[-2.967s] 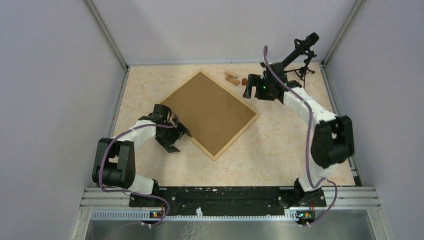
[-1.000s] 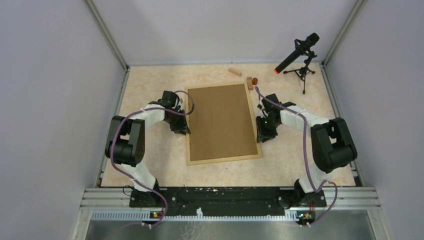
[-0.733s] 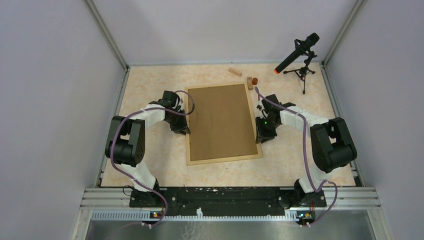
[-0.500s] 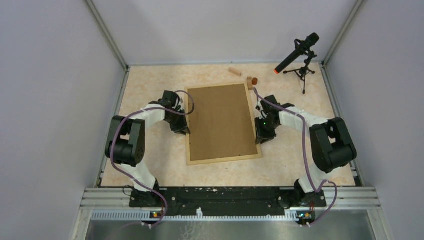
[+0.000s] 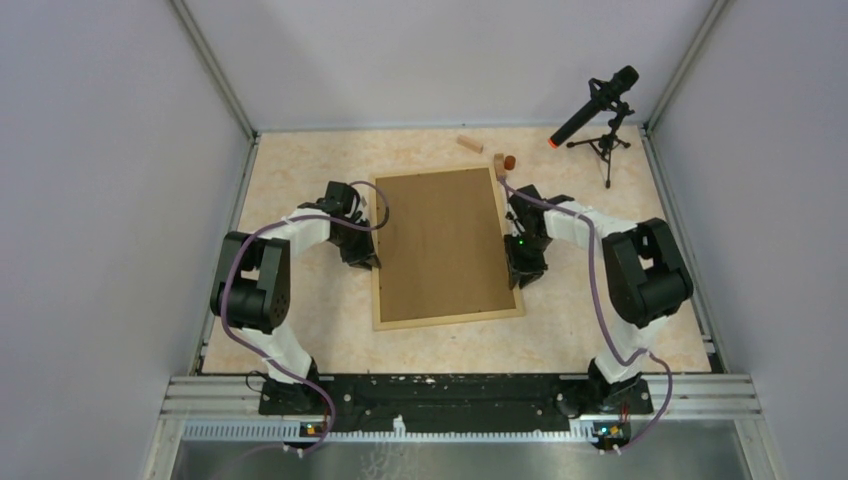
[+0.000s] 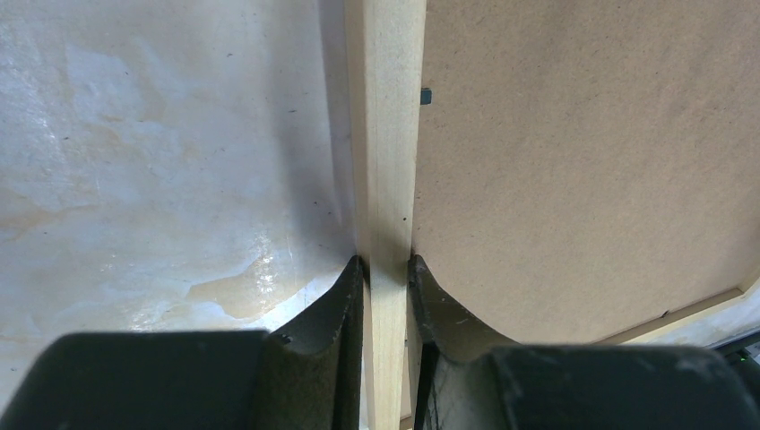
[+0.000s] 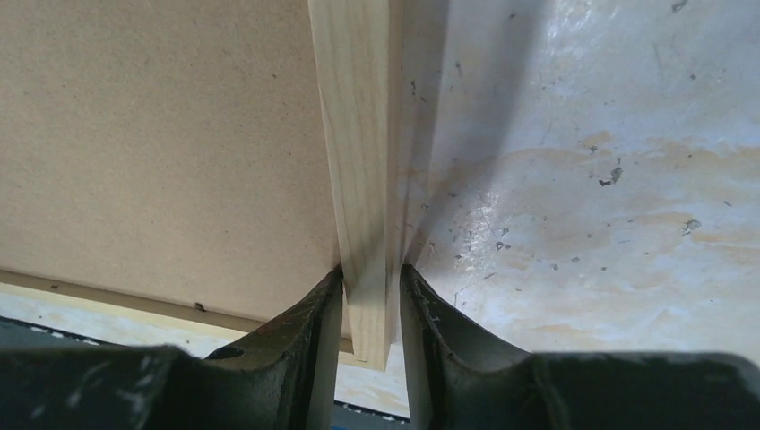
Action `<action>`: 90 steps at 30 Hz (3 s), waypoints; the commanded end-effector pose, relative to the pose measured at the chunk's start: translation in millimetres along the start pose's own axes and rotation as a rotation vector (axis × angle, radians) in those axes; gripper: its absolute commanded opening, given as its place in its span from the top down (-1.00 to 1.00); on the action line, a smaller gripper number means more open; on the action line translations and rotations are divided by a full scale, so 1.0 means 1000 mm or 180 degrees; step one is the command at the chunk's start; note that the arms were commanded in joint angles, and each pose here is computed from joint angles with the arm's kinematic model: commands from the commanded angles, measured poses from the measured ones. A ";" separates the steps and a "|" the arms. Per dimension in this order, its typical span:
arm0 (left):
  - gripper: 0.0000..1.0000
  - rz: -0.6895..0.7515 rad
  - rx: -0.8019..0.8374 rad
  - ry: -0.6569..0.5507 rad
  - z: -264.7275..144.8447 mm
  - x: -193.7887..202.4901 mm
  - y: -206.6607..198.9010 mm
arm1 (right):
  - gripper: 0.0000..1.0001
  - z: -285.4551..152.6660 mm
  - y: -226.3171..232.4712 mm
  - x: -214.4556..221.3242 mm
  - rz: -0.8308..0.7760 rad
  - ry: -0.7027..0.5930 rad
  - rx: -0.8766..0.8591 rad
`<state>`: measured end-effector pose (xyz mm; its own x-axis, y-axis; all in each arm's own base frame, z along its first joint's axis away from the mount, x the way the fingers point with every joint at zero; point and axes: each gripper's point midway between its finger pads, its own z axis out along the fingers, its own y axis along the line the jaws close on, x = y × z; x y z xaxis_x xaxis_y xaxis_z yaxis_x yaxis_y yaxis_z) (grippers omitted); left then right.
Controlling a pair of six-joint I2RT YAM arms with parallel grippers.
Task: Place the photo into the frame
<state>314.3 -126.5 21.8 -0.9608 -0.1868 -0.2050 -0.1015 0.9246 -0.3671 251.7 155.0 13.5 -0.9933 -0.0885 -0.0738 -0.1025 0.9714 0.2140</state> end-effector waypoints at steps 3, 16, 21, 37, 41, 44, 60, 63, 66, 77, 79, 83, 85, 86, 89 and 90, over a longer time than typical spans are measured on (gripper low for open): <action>1.00 0.0068 -0.0580 0.0095 0.017 0.011 0.044 | 0.22 0.056 -0.027 -0.001 -0.0425 0.0215 0.1070; 1.00 0.0123 -0.0637 0.0150 0.015 0.013 0.047 | -0.37 -0.055 0.056 -0.083 -0.0418 -0.0822 -0.0095; 1.00 0.0137 -0.0636 0.0152 0.015 0.013 0.047 | 0.01 -0.073 0.020 -0.128 -0.0029 -0.1137 -0.0350; 1.00 0.0147 -0.0590 0.0178 0.018 0.017 0.045 | 0.41 -0.012 0.010 -0.152 0.0060 -0.0712 -0.0655; 1.00 0.0149 -0.0580 0.0168 0.017 0.016 0.045 | 0.42 -0.002 0.005 -0.146 0.0069 -0.0631 -0.0603; 1.00 0.0151 -0.0580 0.0169 0.018 0.016 0.045 | 0.47 0.003 0.000 -0.141 0.0056 -0.0561 -0.0512; 1.00 0.0157 -0.0575 0.0169 0.017 0.016 0.044 | 0.45 -0.003 -0.003 -0.131 0.0053 -0.0518 -0.0549; 1.00 0.0154 -0.0567 0.0170 0.017 0.017 0.044 | 0.45 -0.001 -0.003 -0.129 0.0053 -0.0494 -0.0562; 1.00 0.0154 -0.0572 0.0172 0.017 0.017 0.044 | 0.45 0.001 -0.005 -0.129 0.0051 -0.0495 -0.0533; 1.00 0.0158 -0.0541 0.0167 0.018 0.015 0.042 | 0.46 0.025 -0.007 -0.115 0.0070 -0.0363 -0.0198; 1.00 0.0161 -0.0538 0.0168 0.018 0.015 0.042 | 0.46 0.034 -0.002 -0.107 0.0071 -0.0317 -0.0112; 1.00 0.0170 -0.0530 0.0168 0.018 0.015 0.041 | 0.46 0.056 -0.004 -0.092 0.0126 -0.0222 0.0303; 1.00 0.0170 -0.0521 0.0170 0.018 0.015 0.041 | 0.46 0.069 -0.004 -0.085 0.0147 -0.0170 0.0518; 1.00 0.0173 -0.0519 0.0177 0.018 0.016 0.040 | 0.46 0.073 -0.008 -0.084 0.0149 -0.0172 0.0704; 1.00 0.0180 -0.0510 0.0170 0.018 0.015 0.039 | 0.43 0.079 -0.004 -0.083 -0.0030 -0.0200 0.1176; 1.00 0.0181 -0.0511 0.0166 0.018 0.015 0.039 | 0.39 0.080 0.004 -0.083 -0.0109 -0.0205 0.1189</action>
<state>317.4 -120.9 22.1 -0.9601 -0.1599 -0.2294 -0.0773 0.9401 -0.3319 386.8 183.1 19.3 -0.9572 -0.0101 -0.2892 -0.0465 0.9918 0.1194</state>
